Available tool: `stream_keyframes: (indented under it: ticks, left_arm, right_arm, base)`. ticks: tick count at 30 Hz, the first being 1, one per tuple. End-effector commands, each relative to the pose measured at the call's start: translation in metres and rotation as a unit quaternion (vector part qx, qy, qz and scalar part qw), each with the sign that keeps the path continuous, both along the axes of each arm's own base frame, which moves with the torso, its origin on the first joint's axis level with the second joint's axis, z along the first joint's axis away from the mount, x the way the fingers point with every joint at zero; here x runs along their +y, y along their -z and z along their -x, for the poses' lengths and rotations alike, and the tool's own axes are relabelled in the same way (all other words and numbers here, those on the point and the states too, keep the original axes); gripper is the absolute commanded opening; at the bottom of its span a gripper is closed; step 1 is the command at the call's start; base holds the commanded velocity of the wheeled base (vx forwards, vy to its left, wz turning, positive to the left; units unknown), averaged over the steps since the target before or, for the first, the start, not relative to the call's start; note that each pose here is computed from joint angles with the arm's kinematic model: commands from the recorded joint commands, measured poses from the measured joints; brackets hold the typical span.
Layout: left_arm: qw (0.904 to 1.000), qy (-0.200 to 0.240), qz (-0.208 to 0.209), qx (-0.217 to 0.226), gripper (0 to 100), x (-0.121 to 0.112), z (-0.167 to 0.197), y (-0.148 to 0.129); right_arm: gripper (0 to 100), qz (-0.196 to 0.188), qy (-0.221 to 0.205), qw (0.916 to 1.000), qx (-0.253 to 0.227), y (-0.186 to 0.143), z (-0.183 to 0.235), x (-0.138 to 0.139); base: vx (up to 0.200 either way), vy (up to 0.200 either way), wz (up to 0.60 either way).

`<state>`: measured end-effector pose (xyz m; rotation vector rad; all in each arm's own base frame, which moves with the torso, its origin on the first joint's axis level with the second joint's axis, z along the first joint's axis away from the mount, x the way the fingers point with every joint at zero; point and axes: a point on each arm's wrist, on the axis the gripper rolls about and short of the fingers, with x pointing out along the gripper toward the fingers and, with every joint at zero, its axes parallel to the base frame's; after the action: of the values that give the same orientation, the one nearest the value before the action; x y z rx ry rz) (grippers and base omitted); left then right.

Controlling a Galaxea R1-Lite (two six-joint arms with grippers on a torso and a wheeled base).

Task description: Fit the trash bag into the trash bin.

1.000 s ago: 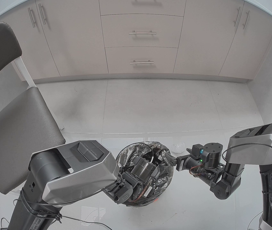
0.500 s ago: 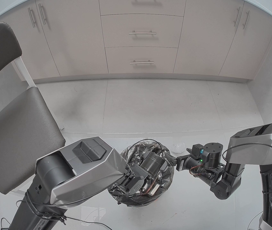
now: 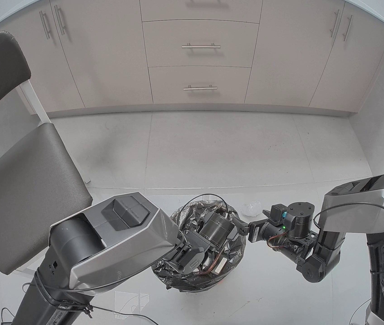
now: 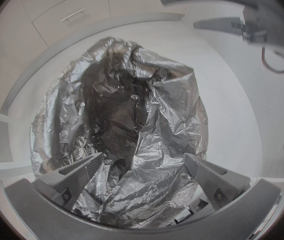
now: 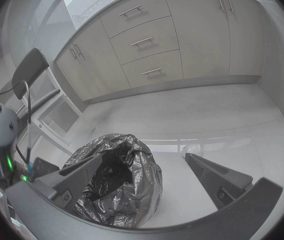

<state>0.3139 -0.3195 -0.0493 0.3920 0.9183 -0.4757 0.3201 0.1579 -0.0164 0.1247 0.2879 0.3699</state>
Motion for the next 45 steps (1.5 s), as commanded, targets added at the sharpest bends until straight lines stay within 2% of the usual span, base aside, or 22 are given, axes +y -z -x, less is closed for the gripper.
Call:
stream_keyframes:
  ticks: [1, 5, 13, 17, 18, 20, 21, 22, 24, 25, 26, 27, 29, 31, 40, 45]
  left_arm:
    - [0.9996, -0.011, 0.021, -0.013, 100, 0.006, 0.002, -0.029]
    - [0.9988, -0.023, 0.04, -0.015, 100, 0.01, 0.012, -0.05]
    - [0.9974, -0.028, 0.064, -0.019, 100, 0.017, 0.031, -0.073]
    - [0.9925, -0.037, 0.116, -0.015, 100, 0.032, 0.045, -0.106]
    - [0.9922, -0.037, 0.118, -0.014, 100, 0.033, 0.046, -0.107]
    - [0.9855, -0.047, 0.163, 0.001, 100, 0.05, 0.06, -0.126]
    - [0.9797, -0.061, 0.191, -0.001, 100, 0.065, 0.067, -0.138]
    - [0.9784, -0.065, 0.196, -0.003, 100, 0.07, 0.068, -0.14]
    - [0.9688, -0.088, 0.229, -0.033, 100, 0.098, 0.069, -0.152]
    - [0.9649, -0.095, 0.241, -0.044, 100, 0.106, 0.069, -0.156]
    - [0.9649, -0.095, 0.241, -0.044, 100, 0.106, 0.069, -0.156]
    - [0.9517, -0.115, 0.274, -0.078, 100, 0.13, 0.066, -0.167]
    - [0.94, -0.128, 0.299, -0.104, 100, 0.149, 0.064, -0.177]
    - [0.9326, -0.137, 0.31, -0.124, 100, 0.162, 0.063, -0.183]
    - [0.9238, -0.16, 0.309, -0.159, 100, 0.189, 0.049, -0.193]
    - [0.916, -0.163, 0.328, -0.165, 100, 0.207, 0.043, -0.202]
  right_arm:
    - [100, 0.0, -0.002, 1.0, -0.002, 0.002, 0.001, 0.001]
    - [100, 0.002, -0.003, 1.0, 0.0, 0.005, 0.001, 0.002]
    - [100, 0.01, -0.006, 0.9998, 0.013, 0.017, 0.002, 0.003]
    - [100, 0.021, -0.01, 0.9993, 0.028, 0.029, 0.004, 0.005]
    - [100, 0.021, -0.01, 0.9993, 0.029, 0.03, 0.003, 0.005]
    - [100, 0.025, -0.009, 0.999, 0.037, 0.034, -0.001, 0.007]
    - [100, 0.027, -0.006, 0.9987, 0.043, 0.037, -0.006, 0.007]
    - [100, 0.028, -0.006, 0.9986, 0.045, 0.038, -0.007, 0.008]
    - [100, 0.03, -0.005, 0.9983, 0.05, 0.042, -0.013, 0.011]
    - [100, 0.032, -0.006, 0.998, 0.054, 0.044, -0.014, 0.012]
    - [100, 0.032, -0.006, 0.998, 0.054, 0.044, -0.014, 0.012]
    - [100, 0.041, -0.008, 0.9969, 0.067, 0.052, -0.014, 0.016]
    - [100, 0.047, -0.012, 0.9961, 0.074, 0.059, -0.013, 0.021]
    - [100, 0.051, -0.01, 0.9959, 0.075, 0.06, -0.014, 0.021]
    - [100, 0.071, 0.003, 0.9931, 0.094, 0.065, -0.013, 0.02]
    - [100, 0.074, 0.009, 0.9928, 0.094, 0.065, -0.013, 0.02]
  base:
    - [0.0, 0.0, 0.0]
    - [0.0, 0.0, 0.0]
    - [0.0, 0.0, 0.0]
    - [0.0, 0.0, 0.0]
    - [0.0, 0.0, 0.0]
    - [0.0, 0.0, 0.0]
    - [0.0, 0.0, 0.0]
    - [0.0, 0.0, 0.0]
    - [0.0, 0.0, 0.0]
    - [0.0, 0.0, 0.0]
    - [0.0, 0.0, 0.0]
    - [0.0, 0.0, 0.0]
    - [0.0, 0.0, 0.0]
    - [0.0, 0.0, 0.0]
    - [0.0, 0.0, 0.0]
    - [0.0, 0.0, 0.0]
